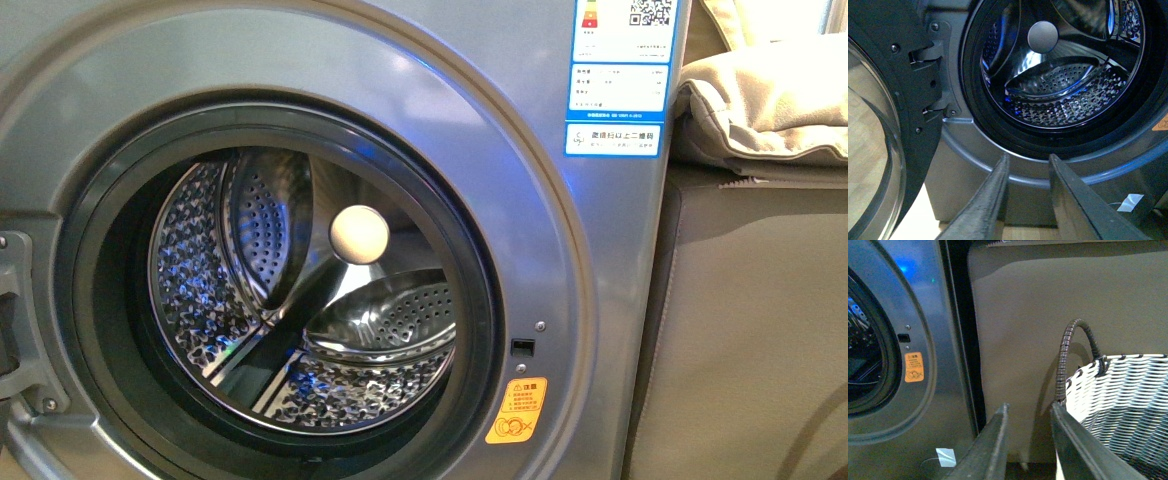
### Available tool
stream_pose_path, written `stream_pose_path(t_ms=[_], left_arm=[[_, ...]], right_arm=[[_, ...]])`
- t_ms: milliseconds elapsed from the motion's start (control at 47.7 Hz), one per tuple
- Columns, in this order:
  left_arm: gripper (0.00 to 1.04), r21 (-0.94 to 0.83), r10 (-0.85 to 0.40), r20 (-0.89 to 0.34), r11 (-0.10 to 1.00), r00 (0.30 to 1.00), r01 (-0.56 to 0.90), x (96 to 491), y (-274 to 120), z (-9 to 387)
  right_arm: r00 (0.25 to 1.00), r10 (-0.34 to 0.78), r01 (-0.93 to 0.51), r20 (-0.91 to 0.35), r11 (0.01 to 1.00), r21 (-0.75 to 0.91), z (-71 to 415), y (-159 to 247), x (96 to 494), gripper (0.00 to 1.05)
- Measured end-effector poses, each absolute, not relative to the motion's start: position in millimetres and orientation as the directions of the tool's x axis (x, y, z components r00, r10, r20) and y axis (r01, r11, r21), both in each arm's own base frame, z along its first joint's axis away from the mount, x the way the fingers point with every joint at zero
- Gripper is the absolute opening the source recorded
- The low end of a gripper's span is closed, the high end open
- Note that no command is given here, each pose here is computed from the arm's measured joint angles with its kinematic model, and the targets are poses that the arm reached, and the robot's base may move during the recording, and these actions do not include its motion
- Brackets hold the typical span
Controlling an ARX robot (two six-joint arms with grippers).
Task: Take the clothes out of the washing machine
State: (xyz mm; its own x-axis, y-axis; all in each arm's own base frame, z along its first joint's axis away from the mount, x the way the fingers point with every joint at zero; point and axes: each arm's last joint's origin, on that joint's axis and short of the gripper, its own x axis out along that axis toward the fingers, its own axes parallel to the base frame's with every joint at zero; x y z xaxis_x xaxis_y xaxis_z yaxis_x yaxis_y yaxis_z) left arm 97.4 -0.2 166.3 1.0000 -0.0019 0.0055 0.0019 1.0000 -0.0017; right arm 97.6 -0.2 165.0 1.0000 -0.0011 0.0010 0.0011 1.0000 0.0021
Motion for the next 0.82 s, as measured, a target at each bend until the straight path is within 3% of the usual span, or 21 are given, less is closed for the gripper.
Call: stream_pose_path(t_ms=[84,377,419,818], left_arm=[[0.51,-0.002,-0.002,0.006,1.000,1.000,0.002,97.4,-0.2,166.3],[0.99,-0.002,-0.002,0.006,1.000,1.000,0.002,97.4,-0.2,166.3],[1.00,-0.001,-0.002,0.006,1.000,1.000,0.002,97.4,-0.2,166.3],[0.98,-0.001,-0.002,0.006,1.000,1.000,0.002,97.4,-0.2,166.3]], right_arm=[[1.000,-0.001,0.001,0.001,1.000,0.002,165.0,-0.2,97.6,0.49],[1.000,-0.001,0.001,0.001,1.000,0.002,165.0,-0.2,97.6,0.95],[1.000,-0.001,0.001,0.001,1.000,0.003,165.0,-0.2,97.6,0.99],[1.000,-0.001,0.001,0.001,1.000,0.002,165.0,-0.2,97.6,0.97]])
